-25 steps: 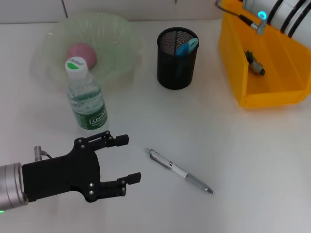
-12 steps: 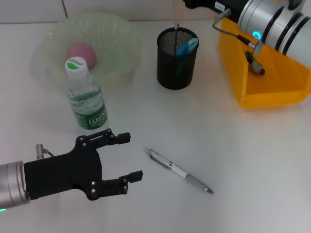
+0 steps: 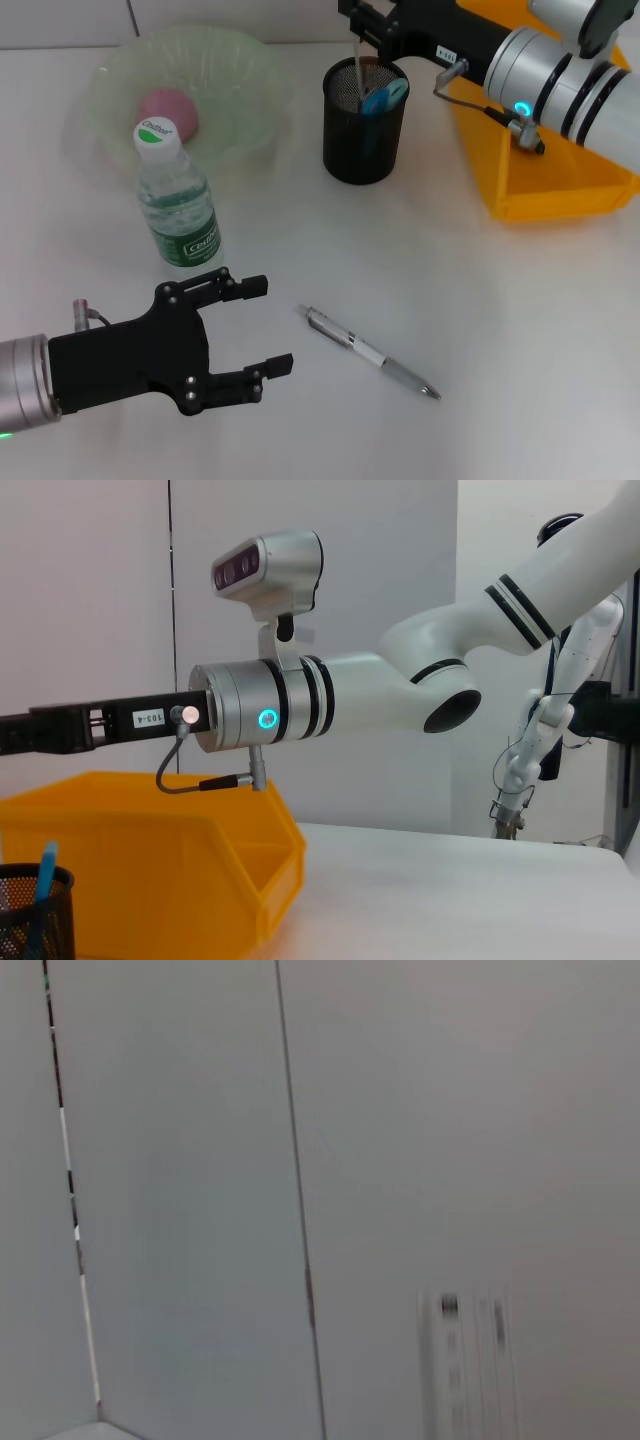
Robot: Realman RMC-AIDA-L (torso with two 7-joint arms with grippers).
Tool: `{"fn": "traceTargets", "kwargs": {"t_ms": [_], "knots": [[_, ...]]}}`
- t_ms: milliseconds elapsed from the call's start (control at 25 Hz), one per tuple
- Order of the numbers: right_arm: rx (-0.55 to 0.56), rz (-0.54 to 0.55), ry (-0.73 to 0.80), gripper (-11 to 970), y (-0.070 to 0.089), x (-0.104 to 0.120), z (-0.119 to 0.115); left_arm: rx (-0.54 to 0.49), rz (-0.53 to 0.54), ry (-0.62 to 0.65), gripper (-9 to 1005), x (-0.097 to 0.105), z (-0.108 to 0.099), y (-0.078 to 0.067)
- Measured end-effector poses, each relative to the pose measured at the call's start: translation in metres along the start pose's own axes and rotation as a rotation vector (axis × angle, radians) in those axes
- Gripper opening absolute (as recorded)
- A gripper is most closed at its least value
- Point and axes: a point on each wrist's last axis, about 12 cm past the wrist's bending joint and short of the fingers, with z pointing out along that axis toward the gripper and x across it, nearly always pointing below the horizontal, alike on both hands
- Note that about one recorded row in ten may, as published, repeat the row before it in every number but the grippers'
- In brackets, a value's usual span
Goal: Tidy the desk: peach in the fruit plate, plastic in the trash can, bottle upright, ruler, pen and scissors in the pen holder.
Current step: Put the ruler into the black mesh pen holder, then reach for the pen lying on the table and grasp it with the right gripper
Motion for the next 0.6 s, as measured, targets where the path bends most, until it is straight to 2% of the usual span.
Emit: {"fn": "traceTargets", "kwargs": {"t_ms": [200, 360, 480, 600], "knots": [[-0.013, 0.017, -0.005, 494, 0.002, 0.004, -0.005, -0.010, 0.014, 0.004, 799, 0.001, -0.002, 0.000], [-0.022, 0.047, -0.037, 577, 0.002, 0.006, -0.016, -0.023, 0.028, 0.002, 799, 0.002, -0.004, 0.000], [-0.031, 0.081, -0.102, 638, -0.002, 0.003, -0.032, -0.031, 0.025, -0.002, 799, 0.002, -0.007, -0.002], [-0.034, 0.129, -0.187, 700, -0.011, -0.006, -0.059, -0.041, 0.022, -0.008, 799, 0.002, -0.010, -0.002]]}}
